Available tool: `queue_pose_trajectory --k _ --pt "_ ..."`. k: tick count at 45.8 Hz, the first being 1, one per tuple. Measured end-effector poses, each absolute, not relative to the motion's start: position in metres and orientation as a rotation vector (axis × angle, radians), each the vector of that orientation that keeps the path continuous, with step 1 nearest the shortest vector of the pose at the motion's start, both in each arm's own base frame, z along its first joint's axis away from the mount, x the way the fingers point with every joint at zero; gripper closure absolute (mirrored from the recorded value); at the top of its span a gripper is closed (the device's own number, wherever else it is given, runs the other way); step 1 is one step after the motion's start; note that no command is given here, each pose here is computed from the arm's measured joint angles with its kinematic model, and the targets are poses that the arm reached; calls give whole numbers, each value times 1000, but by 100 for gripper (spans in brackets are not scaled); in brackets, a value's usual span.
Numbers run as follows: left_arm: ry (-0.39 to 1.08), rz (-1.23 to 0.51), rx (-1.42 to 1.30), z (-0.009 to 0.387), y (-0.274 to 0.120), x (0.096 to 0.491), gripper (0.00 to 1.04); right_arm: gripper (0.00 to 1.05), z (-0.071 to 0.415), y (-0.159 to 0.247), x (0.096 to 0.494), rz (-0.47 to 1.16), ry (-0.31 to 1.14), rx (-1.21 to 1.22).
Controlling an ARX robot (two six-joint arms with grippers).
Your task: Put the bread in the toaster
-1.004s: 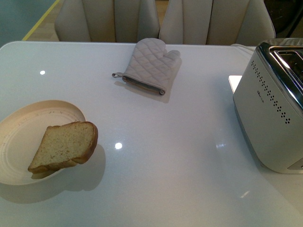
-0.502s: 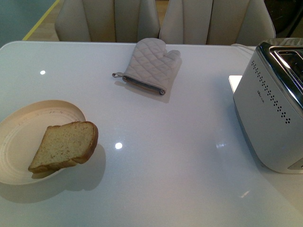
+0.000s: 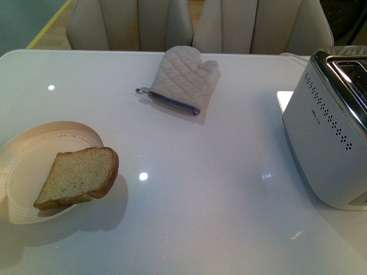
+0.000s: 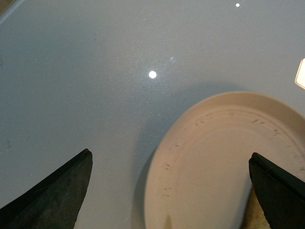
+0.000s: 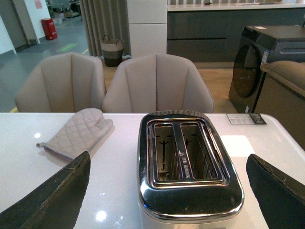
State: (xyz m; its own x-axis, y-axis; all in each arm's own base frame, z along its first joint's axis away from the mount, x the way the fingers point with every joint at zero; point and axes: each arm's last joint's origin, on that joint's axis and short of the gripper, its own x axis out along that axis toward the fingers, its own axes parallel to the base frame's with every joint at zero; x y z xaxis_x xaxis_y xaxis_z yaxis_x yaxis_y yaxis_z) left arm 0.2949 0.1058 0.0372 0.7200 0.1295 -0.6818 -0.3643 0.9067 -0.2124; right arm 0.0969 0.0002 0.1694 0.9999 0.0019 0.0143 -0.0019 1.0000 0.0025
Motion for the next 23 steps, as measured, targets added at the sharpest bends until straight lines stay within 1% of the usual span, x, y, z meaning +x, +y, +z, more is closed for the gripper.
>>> queue_pose_trajectory --k 4,9,18,22,23 --pt "759 257 -336 18 111 303 7 9 169 0 97 2 -14 2" --pt "788 233 -310 4 111 310 7 9 169 0 97 2 -14 2" --pt "844 182 -234 -18 101 318 7 9 169 0 97 2 -14 2" --pt "866 179 -214 -25 99 317 20 9 169 0 97 2 -14 2" --pt "876 178 -209 -27 98 317 25 9 169 0 97 2 -14 2"
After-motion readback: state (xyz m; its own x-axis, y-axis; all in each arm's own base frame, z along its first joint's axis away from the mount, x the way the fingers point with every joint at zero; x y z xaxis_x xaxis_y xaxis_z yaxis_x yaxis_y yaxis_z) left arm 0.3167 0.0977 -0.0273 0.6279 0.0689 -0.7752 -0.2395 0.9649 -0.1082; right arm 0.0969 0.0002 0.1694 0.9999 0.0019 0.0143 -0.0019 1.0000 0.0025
